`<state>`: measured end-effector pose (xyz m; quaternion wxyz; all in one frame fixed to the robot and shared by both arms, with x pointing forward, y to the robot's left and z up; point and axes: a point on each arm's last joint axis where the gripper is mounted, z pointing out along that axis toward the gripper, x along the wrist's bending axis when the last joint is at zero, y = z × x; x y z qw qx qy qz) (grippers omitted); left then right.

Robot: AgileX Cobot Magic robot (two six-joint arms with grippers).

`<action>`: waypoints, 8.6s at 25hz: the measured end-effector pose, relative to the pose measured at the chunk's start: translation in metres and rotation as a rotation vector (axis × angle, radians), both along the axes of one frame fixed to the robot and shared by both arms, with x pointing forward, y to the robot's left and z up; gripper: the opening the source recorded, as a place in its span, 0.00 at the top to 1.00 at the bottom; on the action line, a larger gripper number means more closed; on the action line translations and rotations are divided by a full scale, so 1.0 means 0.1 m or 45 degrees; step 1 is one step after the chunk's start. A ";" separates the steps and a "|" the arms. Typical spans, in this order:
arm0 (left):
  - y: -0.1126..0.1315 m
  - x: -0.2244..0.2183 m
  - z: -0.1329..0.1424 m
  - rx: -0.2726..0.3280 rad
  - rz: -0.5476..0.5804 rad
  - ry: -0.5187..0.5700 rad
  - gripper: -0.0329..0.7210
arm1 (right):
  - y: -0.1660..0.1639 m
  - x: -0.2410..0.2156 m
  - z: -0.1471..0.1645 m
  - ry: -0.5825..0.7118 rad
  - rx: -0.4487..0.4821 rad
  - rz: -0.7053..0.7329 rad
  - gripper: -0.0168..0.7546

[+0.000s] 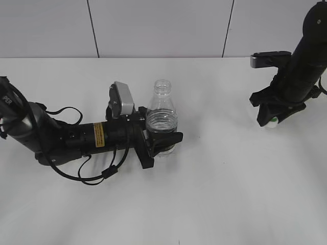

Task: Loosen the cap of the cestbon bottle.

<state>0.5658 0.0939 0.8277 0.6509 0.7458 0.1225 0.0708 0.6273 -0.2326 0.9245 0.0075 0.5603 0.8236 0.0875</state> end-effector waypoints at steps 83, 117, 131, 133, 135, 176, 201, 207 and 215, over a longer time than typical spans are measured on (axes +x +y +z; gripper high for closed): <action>0.02 0.01 -0.01 0.021 0.028 0.067 0.21 | -0.03 -0.02 0.03 0.004 -0.043 0.032 0.25; 0.61 -0.05 2.51 -0.021 0.864 0.000 0.21 | -0.03 -0.03 0.03 0.023 -0.039 0.020 0.25; 1.81 0.05 2.37 0.325 1.597 0.341 0.27 | 0.00 -0.05 0.03 0.052 0.002 -0.014 0.25; 1.95 0.04 2.34 0.364 1.669 0.382 0.27 | 0.00 -0.05 0.03 0.051 0.002 -0.014 0.25; 2.06 0.01 2.30 0.447 1.718 0.405 0.29 | 0.00 -0.05 0.03 0.053 0.002 -0.014 0.25; 2.08 -1.90 3.56 0.416 1.591 0.190 0.33 | -0.01 -0.10 0.21 0.035 0.007 -0.008 0.25; 2.07 -3.49 2.59 0.301 1.576 0.102 0.35 | 0.00 -0.11 0.34 -0.007 0.023 -0.013 0.25; 2.06 -3.42 2.45 0.334 1.560 0.164 0.37 | 0.00 -0.12 0.35 -0.007 0.023 -0.013 0.25; 2.06 -3.36 2.31 0.380 1.550 0.228 0.38 | 0.00 -0.12 0.35 -0.009 0.023 -0.013 0.25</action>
